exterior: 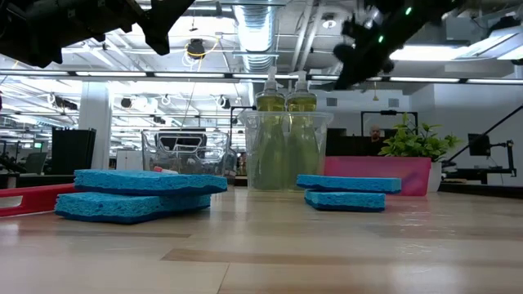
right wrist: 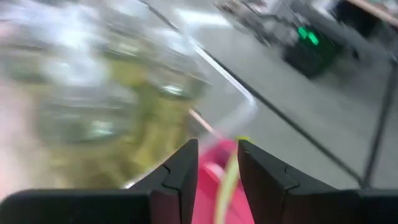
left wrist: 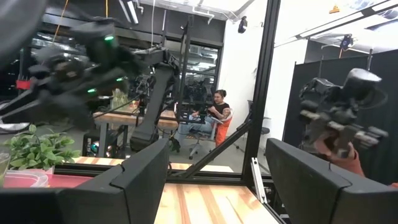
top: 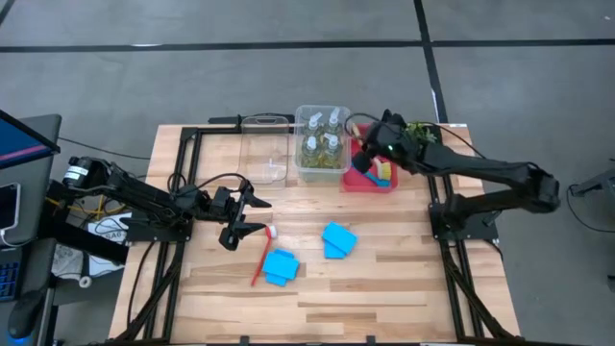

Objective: Pick & Place Kitchen Sink Supplies
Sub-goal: Put the red dish brush into the pink bin

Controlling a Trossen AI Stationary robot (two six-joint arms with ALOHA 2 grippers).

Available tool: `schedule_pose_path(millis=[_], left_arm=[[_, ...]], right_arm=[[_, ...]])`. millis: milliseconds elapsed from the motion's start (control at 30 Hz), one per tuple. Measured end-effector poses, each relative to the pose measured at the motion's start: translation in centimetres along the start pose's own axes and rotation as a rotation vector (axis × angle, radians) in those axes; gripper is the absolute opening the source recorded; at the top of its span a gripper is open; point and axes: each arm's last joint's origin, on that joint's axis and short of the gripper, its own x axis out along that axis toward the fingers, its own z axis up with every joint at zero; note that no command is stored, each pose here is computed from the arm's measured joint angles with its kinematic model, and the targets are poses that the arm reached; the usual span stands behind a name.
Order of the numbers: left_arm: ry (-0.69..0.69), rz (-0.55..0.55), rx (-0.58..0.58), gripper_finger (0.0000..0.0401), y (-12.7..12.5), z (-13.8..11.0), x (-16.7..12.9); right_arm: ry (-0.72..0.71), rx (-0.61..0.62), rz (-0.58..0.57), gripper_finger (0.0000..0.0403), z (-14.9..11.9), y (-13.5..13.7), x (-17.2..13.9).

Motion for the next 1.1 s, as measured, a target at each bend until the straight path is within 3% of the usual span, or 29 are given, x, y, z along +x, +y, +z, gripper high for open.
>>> schedule_pose_path(millis=[133,433,700,867,967,1100], left_arm=[[0.000,0.000,0.000,0.0269,0.0,0.0,0.0],[-0.029,-0.002,0.013,0.0269,0.0,0.3,0.0],[-0.060,-0.005,0.006,0.0269,0.0,0.6,0.0],[-0.055,-0.001,-0.062,0.0269,0.1,0.6,0.0],[0.022,0.016,-0.061,0.0269,0.2,-0.1,0.1],[0.270,0.113,-0.051,0.0269,0.5,-1.3,1.3]], right_arm=[[-0.057,-0.122,0.112,0.0107,0.3,2.0,-2.3],[0.039,-0.366,0.329,0.0107,-2.0,6.3,-5.4],[0.065,-0.375,0.456,0.0107,-3.2,8.4,-7.9],[0.106,-0.351,0.511,0.0107,-4.0,9.2,-9.2],[0.131,-0.347,0.537,0.0107,-4.5,9.5,-10.0],[0.132,-0.356,0.573,0.0107,-4.9,10.0,-10.8]])
